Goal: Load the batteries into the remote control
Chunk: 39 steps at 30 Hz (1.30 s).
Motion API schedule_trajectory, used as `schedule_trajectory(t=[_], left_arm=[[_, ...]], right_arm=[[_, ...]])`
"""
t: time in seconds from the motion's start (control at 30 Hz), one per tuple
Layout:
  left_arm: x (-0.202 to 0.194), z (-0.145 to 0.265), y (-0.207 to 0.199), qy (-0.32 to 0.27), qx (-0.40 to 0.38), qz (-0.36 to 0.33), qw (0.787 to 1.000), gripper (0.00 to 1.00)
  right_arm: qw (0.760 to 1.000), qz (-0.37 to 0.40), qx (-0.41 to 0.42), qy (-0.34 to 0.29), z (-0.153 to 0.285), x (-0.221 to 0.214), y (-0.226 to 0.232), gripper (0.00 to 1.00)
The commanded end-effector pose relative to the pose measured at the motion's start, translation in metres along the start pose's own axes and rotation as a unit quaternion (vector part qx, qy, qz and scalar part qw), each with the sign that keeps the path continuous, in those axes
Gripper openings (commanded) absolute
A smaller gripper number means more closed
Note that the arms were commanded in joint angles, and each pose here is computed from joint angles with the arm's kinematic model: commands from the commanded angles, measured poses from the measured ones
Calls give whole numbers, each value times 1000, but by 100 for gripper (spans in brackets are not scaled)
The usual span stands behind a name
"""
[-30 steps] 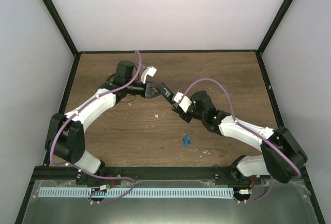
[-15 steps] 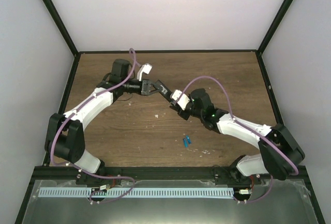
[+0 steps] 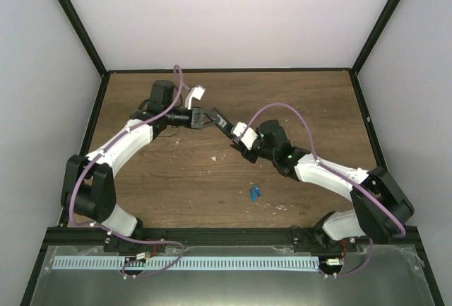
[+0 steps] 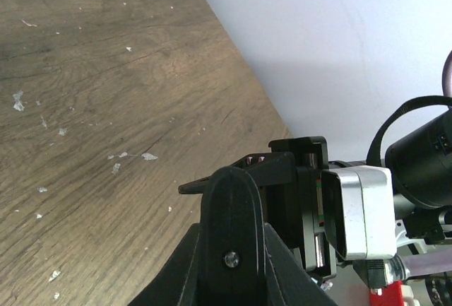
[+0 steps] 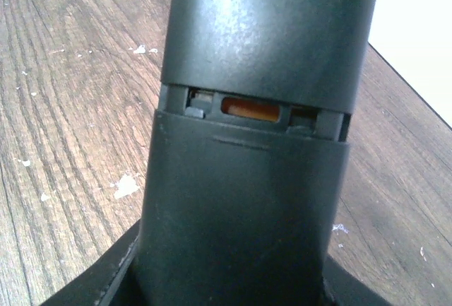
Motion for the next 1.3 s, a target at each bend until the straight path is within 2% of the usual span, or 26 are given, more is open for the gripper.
schedule_trajectory(t=[0.0,0.3,0.43,0.77,0.8,0.93,1.07,1.17,1.27], left_arm=[[52,28,-23,-90,0,-62,994,0],[55,33,-24,-94,-2,-60,994,0],[54,33,-24,-91,-4,-59,994,0],[53,33,-17,-93,9,-56,994,0],[53,34,-16,-94,12,-55,994,0],[56,40,-6,-105,25,-46,993,0],[62,55,5,-130,35,-26,991,0],[66,67,14,-149,48,-15,988,0],[68,75,18,-159,59,-15,985,0]], right_arm=[[995,13,61,74,-1,-40,32,37],[995,13,60,77,-2,-40,32,38],[996,15,53,74,0,-38,29,33],[996,16,38,77,2,-39,24,31],[996,16,36,79,2,-39,23,32],[996,12,38,79,1,-39,24,45],[996,4,50,78,1,-36,26,49],[993,-23,92,74,0,-27,34,51],[984,-81,149,57,-1,-9,46,55]])
Point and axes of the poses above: each gripper's point midway between its finger pads, its own z axis back along the fingers, its own y axis along the line the jaws close on, x = y × z, the point moved 1 cm from there along z, back along the fingers, and after that the axes turned 14 degrees about z, right-handed, at the moved point
